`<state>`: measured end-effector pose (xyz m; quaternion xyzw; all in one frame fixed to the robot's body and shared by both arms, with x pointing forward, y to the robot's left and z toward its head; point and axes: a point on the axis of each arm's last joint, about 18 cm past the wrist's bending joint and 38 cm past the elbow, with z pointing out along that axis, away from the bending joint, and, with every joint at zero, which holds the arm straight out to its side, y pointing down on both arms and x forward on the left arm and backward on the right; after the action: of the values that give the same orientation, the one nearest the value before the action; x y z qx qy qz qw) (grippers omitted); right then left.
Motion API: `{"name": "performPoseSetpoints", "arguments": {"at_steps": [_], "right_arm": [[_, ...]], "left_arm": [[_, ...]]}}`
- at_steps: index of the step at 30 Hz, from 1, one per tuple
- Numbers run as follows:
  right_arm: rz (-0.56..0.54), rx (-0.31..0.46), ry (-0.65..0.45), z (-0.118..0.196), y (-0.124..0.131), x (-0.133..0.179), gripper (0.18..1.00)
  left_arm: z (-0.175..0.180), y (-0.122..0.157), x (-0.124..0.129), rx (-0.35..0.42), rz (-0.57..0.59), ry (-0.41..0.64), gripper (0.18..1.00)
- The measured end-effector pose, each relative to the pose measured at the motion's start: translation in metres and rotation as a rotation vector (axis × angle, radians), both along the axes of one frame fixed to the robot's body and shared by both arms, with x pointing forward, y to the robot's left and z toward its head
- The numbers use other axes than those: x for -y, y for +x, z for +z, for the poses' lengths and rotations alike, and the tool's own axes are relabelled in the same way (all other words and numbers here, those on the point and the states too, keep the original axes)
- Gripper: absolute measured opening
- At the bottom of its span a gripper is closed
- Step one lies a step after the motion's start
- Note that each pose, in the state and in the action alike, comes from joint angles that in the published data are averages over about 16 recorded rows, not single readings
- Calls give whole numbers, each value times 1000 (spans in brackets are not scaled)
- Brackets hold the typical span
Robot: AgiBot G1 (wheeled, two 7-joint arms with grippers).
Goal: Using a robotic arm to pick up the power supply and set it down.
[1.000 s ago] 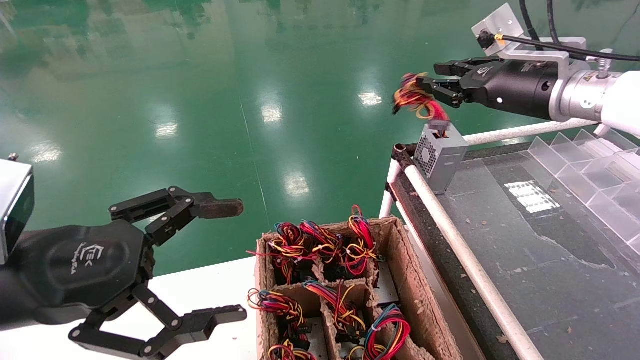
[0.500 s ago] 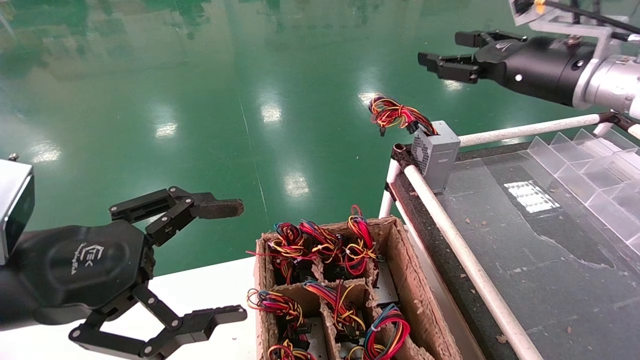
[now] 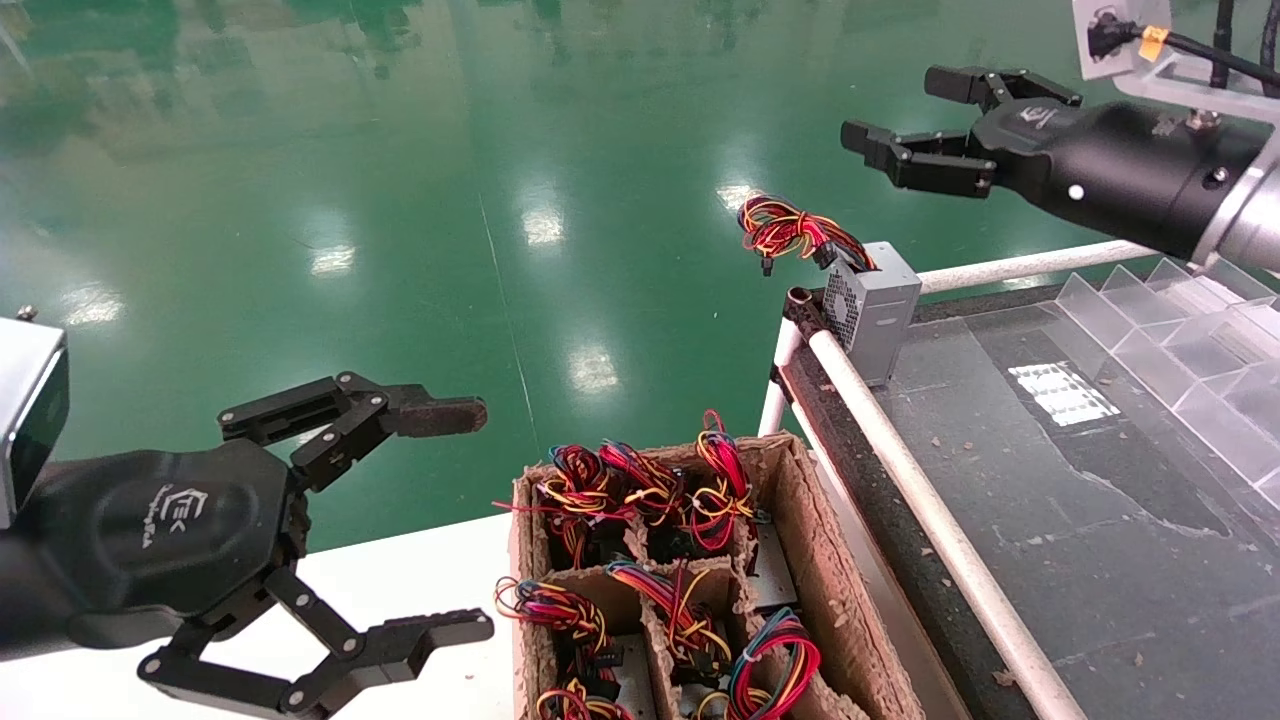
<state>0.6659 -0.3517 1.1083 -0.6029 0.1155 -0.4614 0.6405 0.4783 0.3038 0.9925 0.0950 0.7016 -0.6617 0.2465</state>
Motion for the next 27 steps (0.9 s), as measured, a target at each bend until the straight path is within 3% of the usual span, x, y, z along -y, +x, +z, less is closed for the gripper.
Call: {"name": "performPoseSetpoints", "arguments": {"at_steps": [7, 27], "right_arm": [[76, 16, -13, -15, -21, -1, 992], [330, 9, -119, -65, -103, -20, 1001]], "left_arm": [[0, 0, 0, 0, 0, 0, 1001], [0, 0, 0, 0, 0, 0, 1001]]}}
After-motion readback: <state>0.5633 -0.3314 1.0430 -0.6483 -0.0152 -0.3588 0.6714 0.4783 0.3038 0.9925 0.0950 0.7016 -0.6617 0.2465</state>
